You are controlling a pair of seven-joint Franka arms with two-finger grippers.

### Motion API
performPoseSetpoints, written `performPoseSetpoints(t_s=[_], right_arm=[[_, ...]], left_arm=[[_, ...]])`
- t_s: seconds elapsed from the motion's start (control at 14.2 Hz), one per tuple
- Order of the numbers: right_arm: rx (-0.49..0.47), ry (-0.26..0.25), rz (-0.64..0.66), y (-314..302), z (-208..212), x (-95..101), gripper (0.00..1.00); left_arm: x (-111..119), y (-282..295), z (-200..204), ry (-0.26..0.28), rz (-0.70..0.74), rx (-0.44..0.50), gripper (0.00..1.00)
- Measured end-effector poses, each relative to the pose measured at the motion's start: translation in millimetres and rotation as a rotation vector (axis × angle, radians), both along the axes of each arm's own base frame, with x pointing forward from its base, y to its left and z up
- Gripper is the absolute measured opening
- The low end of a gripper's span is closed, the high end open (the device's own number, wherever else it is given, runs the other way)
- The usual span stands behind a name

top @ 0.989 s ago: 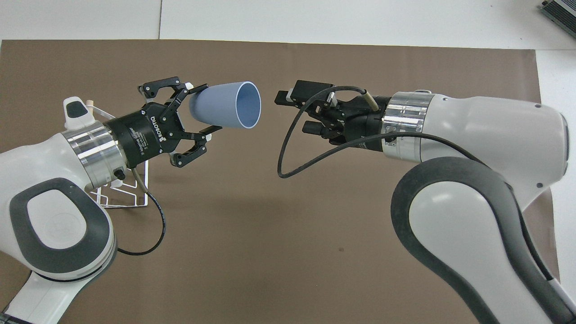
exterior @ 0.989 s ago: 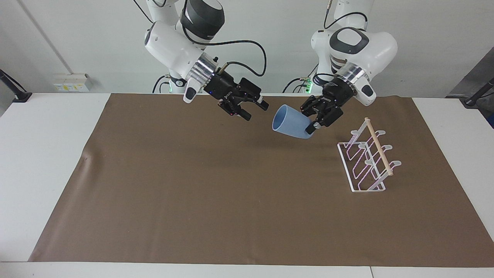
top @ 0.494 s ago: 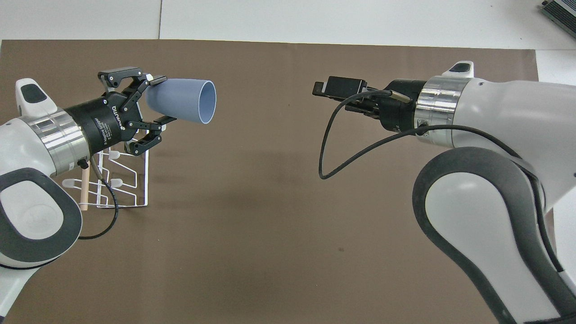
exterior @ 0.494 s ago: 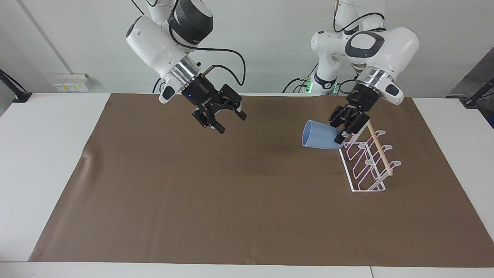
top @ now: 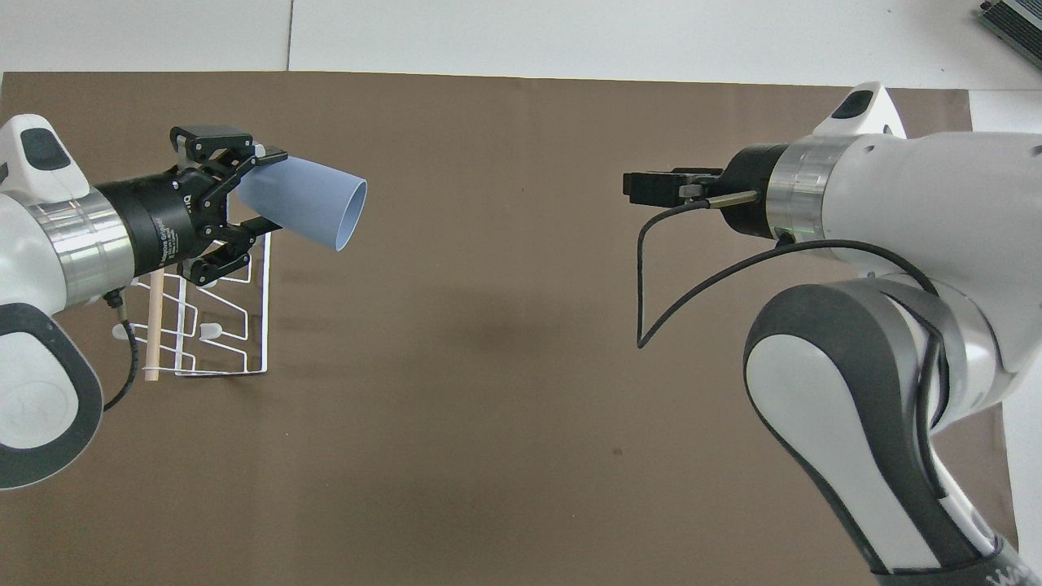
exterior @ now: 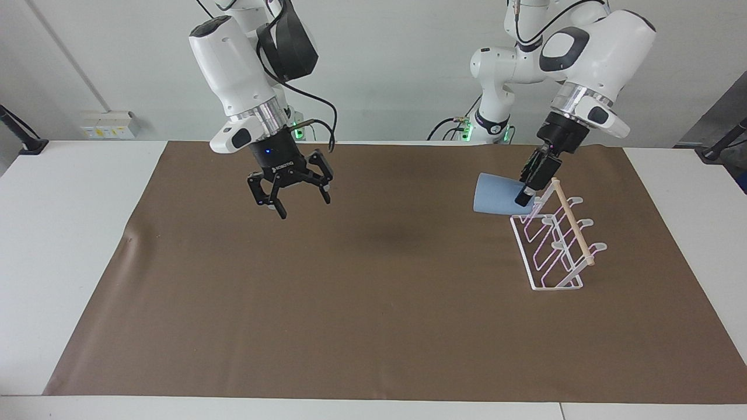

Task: Hang cup on cup holder
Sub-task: 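Carry the cup to the rack with the left gripper while the right retracts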

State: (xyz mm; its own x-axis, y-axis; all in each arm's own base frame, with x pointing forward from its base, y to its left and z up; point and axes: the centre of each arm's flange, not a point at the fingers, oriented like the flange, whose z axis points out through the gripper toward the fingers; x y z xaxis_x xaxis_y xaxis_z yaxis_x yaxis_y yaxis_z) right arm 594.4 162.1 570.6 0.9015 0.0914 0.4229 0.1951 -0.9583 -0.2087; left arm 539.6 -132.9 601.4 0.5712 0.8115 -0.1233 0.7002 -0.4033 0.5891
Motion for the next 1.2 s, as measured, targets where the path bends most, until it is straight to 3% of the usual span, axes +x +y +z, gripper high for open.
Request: performPoseSetpoints(t_s=[0.42, 0.85, 1.2], right_arm=[[-0.194, 0.073, 0.085, -36, 45, -7.9, 1.00], [-0.275, 0.231, 0.020, -96, 72, -21.0, 1.00], [-0.293, 0.364, -0.103, -175, 72, -37.2, 1.00]], left_arm=[[-7, -6, 32, -0.030, -0.114, 0.298, 0.74], [-1, 22, 25, -0.076, -0.266, 0.526, 0.74], [14, 63, -16, -0.118, -0.309, 0.654, 0.74]])
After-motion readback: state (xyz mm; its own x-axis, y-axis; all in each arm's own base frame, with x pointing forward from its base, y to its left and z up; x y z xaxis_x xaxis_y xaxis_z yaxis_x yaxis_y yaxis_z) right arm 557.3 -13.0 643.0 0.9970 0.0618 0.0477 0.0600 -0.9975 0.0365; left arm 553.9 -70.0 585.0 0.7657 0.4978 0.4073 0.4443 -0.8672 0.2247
